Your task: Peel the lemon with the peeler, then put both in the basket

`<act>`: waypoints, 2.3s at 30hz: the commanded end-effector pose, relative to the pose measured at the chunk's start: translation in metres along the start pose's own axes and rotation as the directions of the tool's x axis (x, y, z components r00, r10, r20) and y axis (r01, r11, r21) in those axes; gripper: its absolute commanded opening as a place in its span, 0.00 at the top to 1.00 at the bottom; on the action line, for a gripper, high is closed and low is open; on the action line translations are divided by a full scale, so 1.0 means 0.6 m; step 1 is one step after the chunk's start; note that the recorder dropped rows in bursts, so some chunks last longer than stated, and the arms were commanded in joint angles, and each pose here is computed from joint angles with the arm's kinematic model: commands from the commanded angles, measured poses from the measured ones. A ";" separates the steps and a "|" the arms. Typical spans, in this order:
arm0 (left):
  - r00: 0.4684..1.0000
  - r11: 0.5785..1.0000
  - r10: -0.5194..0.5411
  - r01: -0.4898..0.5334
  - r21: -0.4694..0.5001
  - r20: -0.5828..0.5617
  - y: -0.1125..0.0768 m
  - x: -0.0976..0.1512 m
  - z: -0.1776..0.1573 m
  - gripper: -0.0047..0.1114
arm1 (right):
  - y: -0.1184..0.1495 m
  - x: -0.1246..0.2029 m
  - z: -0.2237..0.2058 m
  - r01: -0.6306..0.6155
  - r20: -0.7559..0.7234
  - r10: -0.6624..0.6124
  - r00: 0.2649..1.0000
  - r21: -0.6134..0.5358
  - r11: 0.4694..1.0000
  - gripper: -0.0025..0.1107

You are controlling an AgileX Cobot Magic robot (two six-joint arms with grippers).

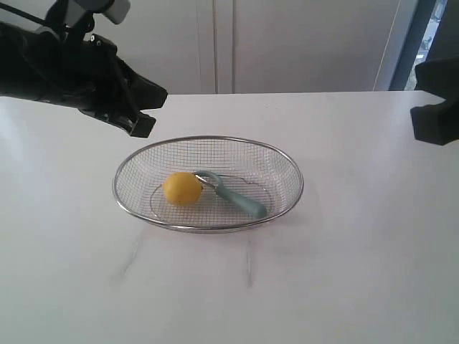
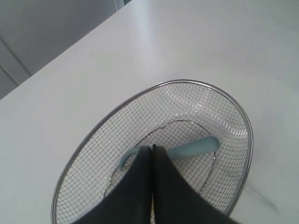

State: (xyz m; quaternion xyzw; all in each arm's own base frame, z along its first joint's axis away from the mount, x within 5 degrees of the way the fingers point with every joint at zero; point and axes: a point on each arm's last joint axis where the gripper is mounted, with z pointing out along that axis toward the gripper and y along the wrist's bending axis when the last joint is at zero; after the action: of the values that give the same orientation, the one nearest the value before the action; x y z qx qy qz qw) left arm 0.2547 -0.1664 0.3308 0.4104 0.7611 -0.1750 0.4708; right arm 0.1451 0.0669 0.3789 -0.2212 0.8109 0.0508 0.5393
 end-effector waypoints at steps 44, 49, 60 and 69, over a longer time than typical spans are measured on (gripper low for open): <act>0.849 0.842 -0.135 0.370 -0.393 0.511 -0.110 0.195 -0.309 0.96 | -0.001 0.000 -0.002 0.007 0.010 -0.007 1.000 0.003 1.000 0.98; 0.804 0.796 -0.136 0.437 -0.420 0.579 -0.130 0.259 -0.303 0.96 | -0.001 0.000 -0.002 0.007 0.010 -0.007 1.000 0.003 1.000 0.98; 0.652 0.642 -0.305 0.679 -0.355 0.694 -0.130 0.358 -0.266 0.96 | 0.000 0.000 -0.002 0.003 0.008 -0.003 1.000 0.001 1.000 0.98; 0.516 0.569 -0.402 0.788 -0.236 0.757 -0.127 0.360 -0.267 0.96 | 0.000 0.001 -0.002 0.003 0.006 -0.003 1.000 0.001 1.000 0.98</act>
State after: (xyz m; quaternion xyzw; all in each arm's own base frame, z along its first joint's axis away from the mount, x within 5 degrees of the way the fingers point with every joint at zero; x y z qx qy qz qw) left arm 0.0558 -0.0096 0.2146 -0.0891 0.6807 -0.1904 0.7018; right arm 0.1450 0.0668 0.3790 -0.2213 0.8106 0.0505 0.5398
